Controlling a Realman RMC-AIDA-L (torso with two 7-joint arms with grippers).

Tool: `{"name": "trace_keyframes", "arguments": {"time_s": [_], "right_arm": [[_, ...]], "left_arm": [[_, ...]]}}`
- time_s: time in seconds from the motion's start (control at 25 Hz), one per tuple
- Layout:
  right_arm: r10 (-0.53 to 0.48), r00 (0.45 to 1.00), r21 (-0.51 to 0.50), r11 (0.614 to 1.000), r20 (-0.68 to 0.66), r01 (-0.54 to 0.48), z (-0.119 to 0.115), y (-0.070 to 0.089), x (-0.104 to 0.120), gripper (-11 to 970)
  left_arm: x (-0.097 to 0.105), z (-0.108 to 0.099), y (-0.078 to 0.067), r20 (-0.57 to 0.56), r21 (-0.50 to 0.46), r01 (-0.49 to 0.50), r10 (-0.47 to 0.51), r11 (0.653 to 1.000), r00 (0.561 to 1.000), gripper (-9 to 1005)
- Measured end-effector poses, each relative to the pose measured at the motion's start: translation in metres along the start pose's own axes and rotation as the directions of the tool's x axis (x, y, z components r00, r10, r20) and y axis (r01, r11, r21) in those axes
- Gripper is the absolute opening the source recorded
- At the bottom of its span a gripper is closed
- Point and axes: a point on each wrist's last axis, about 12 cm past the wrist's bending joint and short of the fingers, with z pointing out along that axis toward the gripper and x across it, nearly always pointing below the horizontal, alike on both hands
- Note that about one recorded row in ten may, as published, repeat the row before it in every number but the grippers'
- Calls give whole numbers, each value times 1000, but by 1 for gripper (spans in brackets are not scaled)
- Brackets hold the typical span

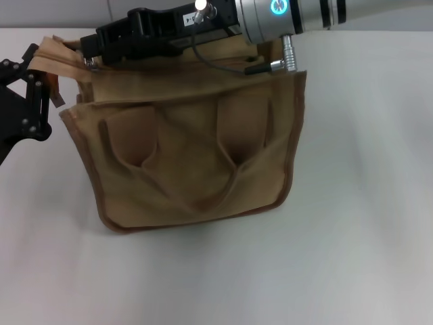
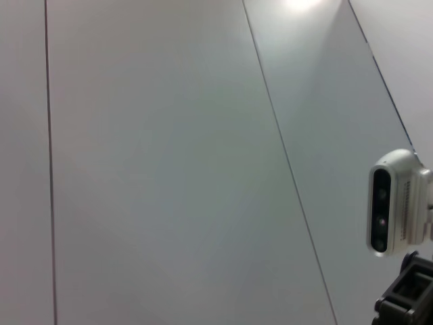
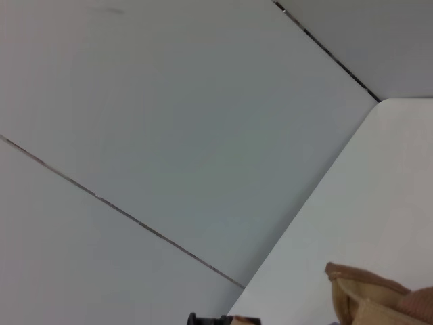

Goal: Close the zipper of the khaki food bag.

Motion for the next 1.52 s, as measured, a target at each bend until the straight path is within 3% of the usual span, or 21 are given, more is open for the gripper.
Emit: {"name": "trace_keyframes", "arguments": {"time_s": [0.16,0.4,1.0,1.52], "right_arm": [[5,1000,7,1000,7,-5,2,-1,0,409],[5,1000,-10,1000,5,-5,8,4,-2,320],[14,1000,12,1000,-4,-14,14,1,2,292],[17,999,-23,1000,-31,-17,20,8,4,284]], "left_arm": [[-3,2,-1,33,16,0,-1,1000,999,20],[-3,6,-3,43,28,-8,7,1000,999,20],[-6,9,-4,77,40,-18,15,999,997,21],[-6,11,-3,77,44,-18,15,999,997,21]]}}
